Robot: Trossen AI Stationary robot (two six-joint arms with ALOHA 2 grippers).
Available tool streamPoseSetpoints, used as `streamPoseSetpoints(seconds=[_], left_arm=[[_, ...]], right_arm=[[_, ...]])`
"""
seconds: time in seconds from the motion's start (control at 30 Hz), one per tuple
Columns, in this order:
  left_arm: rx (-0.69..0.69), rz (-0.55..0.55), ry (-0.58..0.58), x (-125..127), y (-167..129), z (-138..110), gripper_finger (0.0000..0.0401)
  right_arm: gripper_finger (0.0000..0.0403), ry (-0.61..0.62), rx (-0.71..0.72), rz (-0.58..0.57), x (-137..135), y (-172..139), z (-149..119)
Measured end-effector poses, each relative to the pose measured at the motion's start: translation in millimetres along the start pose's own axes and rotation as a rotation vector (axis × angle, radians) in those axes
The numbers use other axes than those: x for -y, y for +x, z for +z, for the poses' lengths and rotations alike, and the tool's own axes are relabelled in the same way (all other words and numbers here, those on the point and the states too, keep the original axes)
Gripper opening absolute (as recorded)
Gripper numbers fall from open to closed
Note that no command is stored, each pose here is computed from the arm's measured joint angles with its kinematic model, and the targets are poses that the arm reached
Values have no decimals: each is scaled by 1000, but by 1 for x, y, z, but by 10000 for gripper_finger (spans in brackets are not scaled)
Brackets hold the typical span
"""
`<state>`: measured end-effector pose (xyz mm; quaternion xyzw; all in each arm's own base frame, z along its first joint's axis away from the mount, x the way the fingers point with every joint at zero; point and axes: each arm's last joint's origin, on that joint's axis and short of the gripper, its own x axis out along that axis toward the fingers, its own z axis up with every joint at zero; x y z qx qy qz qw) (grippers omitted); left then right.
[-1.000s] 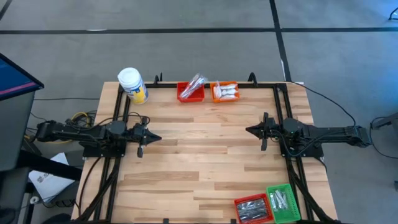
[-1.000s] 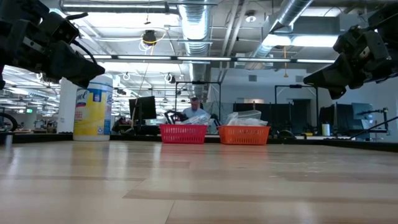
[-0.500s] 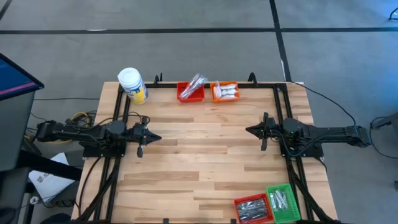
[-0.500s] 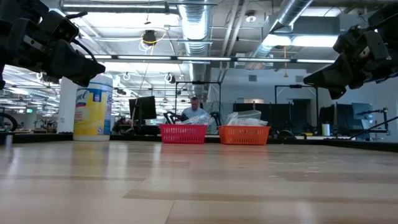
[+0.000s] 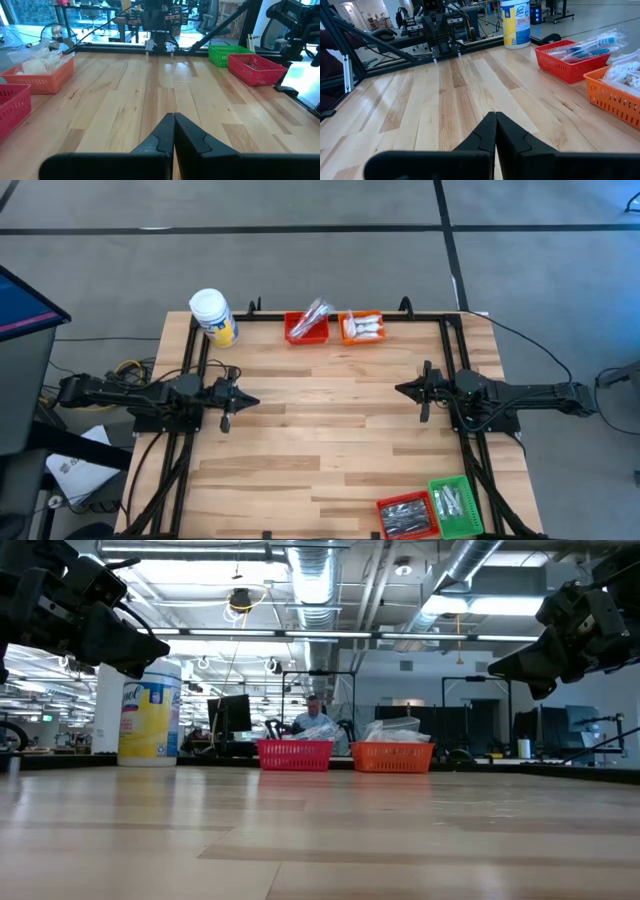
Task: Pick & Place Travel size toiletries
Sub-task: Return to Home Position
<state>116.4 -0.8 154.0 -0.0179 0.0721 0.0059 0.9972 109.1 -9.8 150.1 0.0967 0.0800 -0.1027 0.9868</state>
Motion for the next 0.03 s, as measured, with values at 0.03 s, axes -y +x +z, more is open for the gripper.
streamPoseSetpoints(seconds=[0.03], left_arm=[[0,0,0,0,0,0,1]], right_arm=[[0,0,0,0,0,0,0]])
